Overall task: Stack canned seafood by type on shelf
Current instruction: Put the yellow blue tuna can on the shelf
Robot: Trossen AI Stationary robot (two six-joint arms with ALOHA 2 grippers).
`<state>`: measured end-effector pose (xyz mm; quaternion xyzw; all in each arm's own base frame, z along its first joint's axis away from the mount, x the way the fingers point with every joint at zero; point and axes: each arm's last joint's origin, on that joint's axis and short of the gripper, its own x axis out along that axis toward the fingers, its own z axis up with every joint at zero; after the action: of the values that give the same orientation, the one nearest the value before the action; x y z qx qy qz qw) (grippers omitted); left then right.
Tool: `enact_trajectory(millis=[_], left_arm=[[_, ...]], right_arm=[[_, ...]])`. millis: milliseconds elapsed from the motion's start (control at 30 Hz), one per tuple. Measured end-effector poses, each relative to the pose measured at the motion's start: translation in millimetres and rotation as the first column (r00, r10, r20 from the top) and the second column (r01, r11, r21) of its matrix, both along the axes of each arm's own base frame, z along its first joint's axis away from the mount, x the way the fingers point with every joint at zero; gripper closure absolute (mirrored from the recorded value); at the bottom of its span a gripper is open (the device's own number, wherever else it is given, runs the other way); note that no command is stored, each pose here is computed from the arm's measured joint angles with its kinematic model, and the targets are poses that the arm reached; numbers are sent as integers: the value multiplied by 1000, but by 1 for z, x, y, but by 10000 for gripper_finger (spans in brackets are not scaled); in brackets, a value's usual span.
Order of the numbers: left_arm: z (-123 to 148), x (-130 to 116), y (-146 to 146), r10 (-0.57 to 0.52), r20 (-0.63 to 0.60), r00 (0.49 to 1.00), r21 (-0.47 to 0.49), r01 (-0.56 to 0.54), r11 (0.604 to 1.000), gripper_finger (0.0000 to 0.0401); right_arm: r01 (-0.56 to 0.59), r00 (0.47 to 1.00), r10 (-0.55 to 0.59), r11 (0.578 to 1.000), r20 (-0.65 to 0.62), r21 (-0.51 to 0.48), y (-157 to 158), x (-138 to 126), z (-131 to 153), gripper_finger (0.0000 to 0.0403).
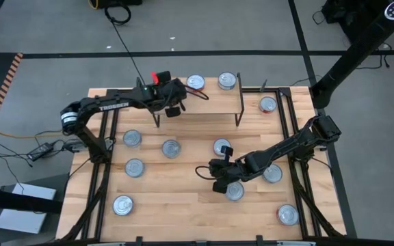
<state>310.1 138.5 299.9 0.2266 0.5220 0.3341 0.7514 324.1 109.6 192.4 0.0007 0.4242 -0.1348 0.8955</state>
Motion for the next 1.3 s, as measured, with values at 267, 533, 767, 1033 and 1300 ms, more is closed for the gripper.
enact_trajectory(millis=[267,533,767,1033,1300], left_arm=[[-3,-1,2,9,-31,999,-15,-9,1000,208],[-6,-7,4,33,-66,997,-37,-35,999,205],[-8,-15,13,84,-87,993,-57,-89,994,202],[-11,-21,12,91,-150,985,-81,-104,991,164],[-3,-23,4,59,-145,988,-71,-70,995,140]], right_arm=[[-1,1000,1,1000,-1,-1,0,0,0,396],[-3,1000,3,1000,-2,-3,0,0,0,396],[-6,1000,6,1000,-3,-5,0,0,0,396],[-6,1000,6,1000,-3,-5,0,0,0,396],[-8,1000,8,1000,-5,-2,0,0,0,396]])
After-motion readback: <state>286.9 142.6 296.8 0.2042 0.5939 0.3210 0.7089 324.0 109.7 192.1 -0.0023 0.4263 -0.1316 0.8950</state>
